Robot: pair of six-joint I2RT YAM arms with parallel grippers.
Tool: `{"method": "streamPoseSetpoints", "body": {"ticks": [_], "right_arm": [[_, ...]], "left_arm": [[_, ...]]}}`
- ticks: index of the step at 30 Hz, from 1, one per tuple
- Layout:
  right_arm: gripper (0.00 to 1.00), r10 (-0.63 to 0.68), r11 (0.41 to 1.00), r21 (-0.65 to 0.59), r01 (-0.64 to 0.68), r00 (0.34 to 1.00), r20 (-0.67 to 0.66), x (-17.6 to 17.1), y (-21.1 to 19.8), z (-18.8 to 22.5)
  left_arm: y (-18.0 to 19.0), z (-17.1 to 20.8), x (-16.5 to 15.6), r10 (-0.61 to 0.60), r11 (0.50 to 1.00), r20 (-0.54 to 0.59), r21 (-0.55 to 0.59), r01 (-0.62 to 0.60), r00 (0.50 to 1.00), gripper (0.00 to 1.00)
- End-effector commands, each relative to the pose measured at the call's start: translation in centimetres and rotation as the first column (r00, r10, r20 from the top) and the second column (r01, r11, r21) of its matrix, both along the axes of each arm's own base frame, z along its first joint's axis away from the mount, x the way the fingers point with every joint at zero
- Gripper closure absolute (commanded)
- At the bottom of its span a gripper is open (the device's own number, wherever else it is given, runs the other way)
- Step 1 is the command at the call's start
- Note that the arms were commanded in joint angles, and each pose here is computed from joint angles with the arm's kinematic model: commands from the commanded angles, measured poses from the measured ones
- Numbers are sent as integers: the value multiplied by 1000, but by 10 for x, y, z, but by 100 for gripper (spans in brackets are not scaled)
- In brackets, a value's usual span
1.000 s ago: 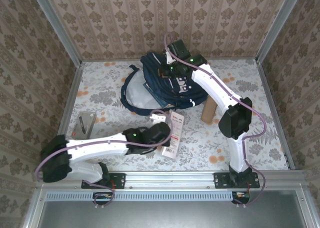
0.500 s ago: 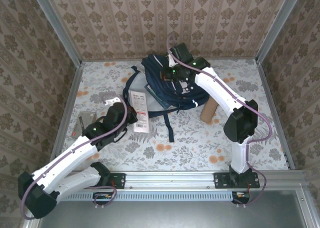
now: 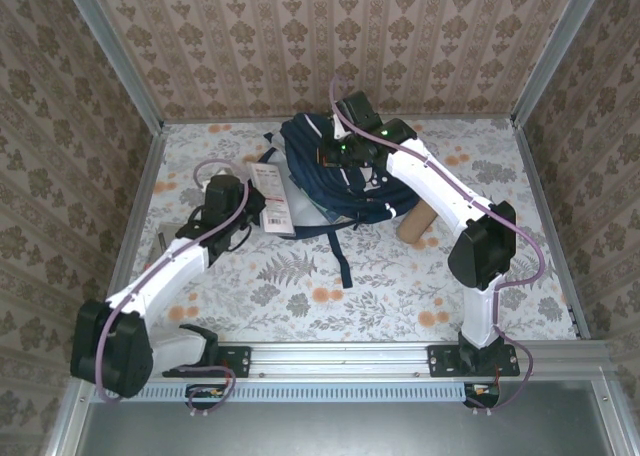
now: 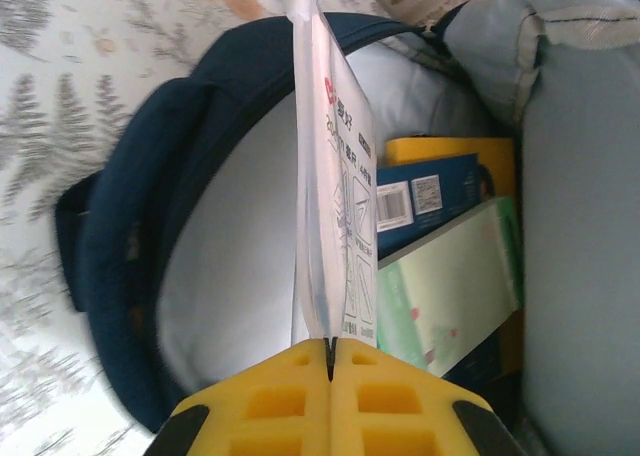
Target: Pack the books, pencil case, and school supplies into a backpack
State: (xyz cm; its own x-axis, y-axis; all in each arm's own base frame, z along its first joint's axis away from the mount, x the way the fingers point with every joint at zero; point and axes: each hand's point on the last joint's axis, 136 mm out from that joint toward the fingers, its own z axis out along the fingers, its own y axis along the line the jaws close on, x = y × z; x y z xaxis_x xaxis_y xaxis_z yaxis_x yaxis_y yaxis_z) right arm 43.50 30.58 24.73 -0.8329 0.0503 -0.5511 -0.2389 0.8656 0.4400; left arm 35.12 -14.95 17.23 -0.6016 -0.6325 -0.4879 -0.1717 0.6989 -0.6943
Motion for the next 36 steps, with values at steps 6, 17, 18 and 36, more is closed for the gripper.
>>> {"method": "streamPoseSetpoints", "body": {"ticks": [6, 17, 18, 36], "right_arm": [[100, -19, 993, 120, 8, 995, 95, -5, 11, 59], [100, -10, 992, 123, 0, 996, 84, -10, 17, 57], [100, -7, 992, 122, -4, 996, 85, -11, 19, 57], [100, 7, 994, 108, -14, 998, 67, -18, 21, 48]], "left_arm": [[-25, 15, 47, -41, 997, 75, -69, 46, 996, 100], [8, -37, 59, 157, 987, -30, 30, -156, 987, 100], [8, -37, 62, 167, 986, -20, 25, -166, 986, 100], [-44, -58, 67, 36, 993, -58, 117, -29, 998, 75]]}}
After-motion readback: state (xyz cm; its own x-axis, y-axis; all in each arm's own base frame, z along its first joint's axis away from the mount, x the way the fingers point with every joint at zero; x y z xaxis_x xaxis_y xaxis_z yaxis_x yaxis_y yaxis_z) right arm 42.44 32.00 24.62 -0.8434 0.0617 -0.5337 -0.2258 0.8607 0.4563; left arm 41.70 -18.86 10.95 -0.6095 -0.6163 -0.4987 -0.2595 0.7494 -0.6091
